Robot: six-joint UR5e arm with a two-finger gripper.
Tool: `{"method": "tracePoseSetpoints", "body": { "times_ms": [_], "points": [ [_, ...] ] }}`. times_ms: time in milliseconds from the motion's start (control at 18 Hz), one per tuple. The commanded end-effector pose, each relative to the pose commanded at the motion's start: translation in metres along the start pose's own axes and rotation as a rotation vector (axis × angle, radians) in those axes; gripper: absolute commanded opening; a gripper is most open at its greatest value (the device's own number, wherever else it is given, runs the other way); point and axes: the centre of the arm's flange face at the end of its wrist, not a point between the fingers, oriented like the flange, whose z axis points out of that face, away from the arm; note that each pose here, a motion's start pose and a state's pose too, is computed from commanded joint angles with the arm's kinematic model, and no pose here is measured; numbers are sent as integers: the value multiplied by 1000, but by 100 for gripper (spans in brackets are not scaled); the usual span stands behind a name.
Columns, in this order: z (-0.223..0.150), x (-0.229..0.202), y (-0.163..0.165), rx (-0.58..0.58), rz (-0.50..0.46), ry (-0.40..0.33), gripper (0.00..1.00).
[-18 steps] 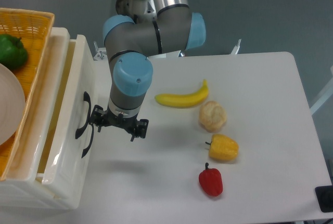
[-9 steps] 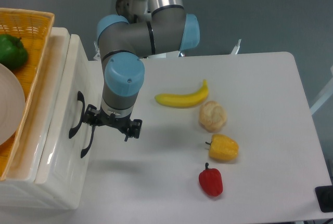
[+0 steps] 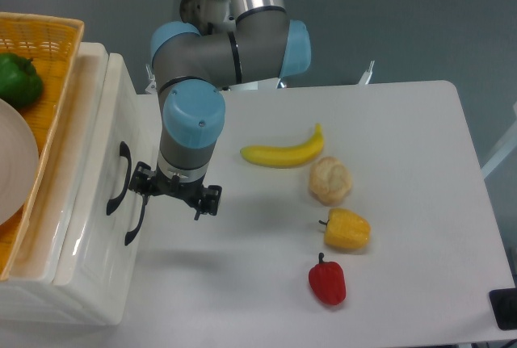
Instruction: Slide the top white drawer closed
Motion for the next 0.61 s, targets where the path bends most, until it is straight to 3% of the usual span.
{"method": "tracePoseSetpoints", "body": {
  "times_ms": [333, 611],
  "points": [
    [-53, -65, 22, 56, -67, -75, 100],
    [-89, -101, 52, 30, 20, -136, 100]
  ]
}}
